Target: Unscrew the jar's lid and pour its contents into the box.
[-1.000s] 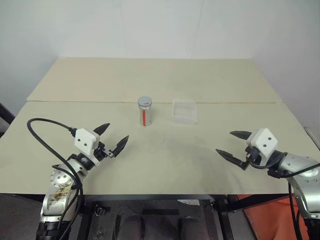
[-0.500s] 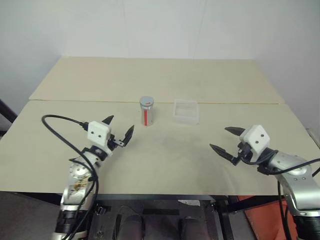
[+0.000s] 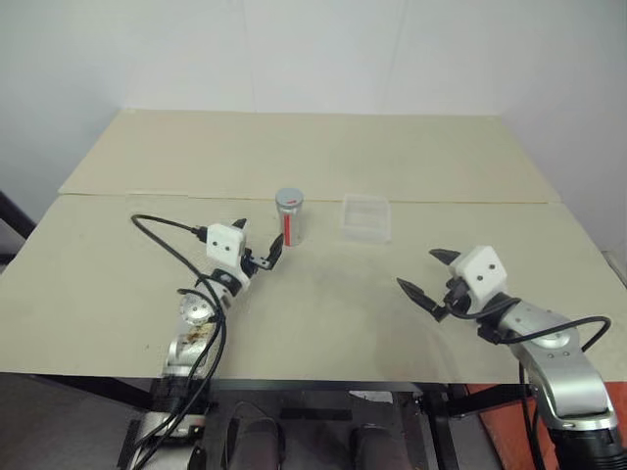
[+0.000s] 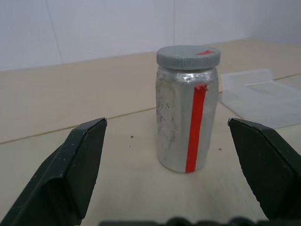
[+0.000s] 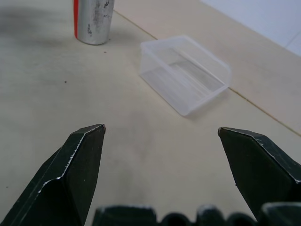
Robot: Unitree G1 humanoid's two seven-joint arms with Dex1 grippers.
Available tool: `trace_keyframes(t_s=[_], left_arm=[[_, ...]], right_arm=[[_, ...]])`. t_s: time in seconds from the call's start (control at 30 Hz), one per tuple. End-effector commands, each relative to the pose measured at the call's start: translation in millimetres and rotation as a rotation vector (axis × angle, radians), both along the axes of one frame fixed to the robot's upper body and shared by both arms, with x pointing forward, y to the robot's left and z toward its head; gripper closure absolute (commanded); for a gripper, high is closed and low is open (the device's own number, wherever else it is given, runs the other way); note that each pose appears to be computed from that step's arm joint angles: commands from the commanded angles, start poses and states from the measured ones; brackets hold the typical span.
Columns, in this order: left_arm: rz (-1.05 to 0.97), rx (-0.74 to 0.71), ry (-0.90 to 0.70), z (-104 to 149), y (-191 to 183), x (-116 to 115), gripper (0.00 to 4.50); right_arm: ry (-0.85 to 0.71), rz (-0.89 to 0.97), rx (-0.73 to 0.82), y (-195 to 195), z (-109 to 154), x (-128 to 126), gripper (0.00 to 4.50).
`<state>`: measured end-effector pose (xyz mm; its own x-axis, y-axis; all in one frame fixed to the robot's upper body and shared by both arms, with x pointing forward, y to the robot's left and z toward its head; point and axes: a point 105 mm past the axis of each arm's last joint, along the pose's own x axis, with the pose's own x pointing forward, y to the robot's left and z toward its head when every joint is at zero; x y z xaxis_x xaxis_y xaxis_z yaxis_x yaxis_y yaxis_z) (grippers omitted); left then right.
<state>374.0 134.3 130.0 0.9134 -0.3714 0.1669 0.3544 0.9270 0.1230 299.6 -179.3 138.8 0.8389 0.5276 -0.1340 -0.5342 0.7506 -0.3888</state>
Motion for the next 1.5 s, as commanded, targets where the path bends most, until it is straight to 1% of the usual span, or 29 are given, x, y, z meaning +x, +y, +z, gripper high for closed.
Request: trace_keyframes(t_s=[0.03,0.13,0.3,0.63,0.87,1.2,1.23,1.27,1.3,1.37,1.43,1.47,1.5], left_arm=[[-0.016,0.014,-0.043,7,-14,9,0.00],[0.019,0.008,-0.043,6,-13,18,0.00],[0.004,0.008,-0.046,5,-18,27,0.00],[0.004,0.013,-0.055,1,-43,40,0.00],[0.115,-0.030,-0.072,9,-43,53,0.00],[0.104,-0.066,-0.063,6,-46,56,0.00],[0.106,-0.095,-0.071,8,-45,56,0.39],[0.099,-0.131,-0.073,10,-45,55,0.56],[0.094,-0.148,-0.070,11,-44,56,0.85],[0.096,-0.129,-0.067,8,-43,56,1.54],[0.099,-0.109,-0.065,5,-42,56,2.12],[0.096,-0.096,-0.069,4,-43,56,2.28],[0.089,-0.086,-0.072,3,-44,56,2.31]], right_arm=[[-0.063,-0.015,-0.009,3,14,-1,0.02],[-0.066,-0.036,-0.012,1,14,-1,0.02],[-0.058,-0.074,-0.015,-6,10,1,0.02],[-0.058,-0.088,-0.025,-8,5,6,0.02],[-0.067,-0.103,-0.025,-7,4,7,0.02],[-0.076,-0.123,-0.023,-7,3,9,0.02],[-0.076,-0.123,-0.023,-7,3,9,0.00],[-0.076,-0.124,-0.022,-6,3,9,0.00],[-0.076,-0.124,-0.021,-6,2,9,0.00],[-0.077,-0.125,-0.020,-5,2,9,0.00],[-0.077,-0.128,-0.017,-6,2,9,0.00],[-0.076,-0.129,-0.015,-6,1,9,0.00],[-0.074,-0.131,-0.014,-7,1,9,0.00]])
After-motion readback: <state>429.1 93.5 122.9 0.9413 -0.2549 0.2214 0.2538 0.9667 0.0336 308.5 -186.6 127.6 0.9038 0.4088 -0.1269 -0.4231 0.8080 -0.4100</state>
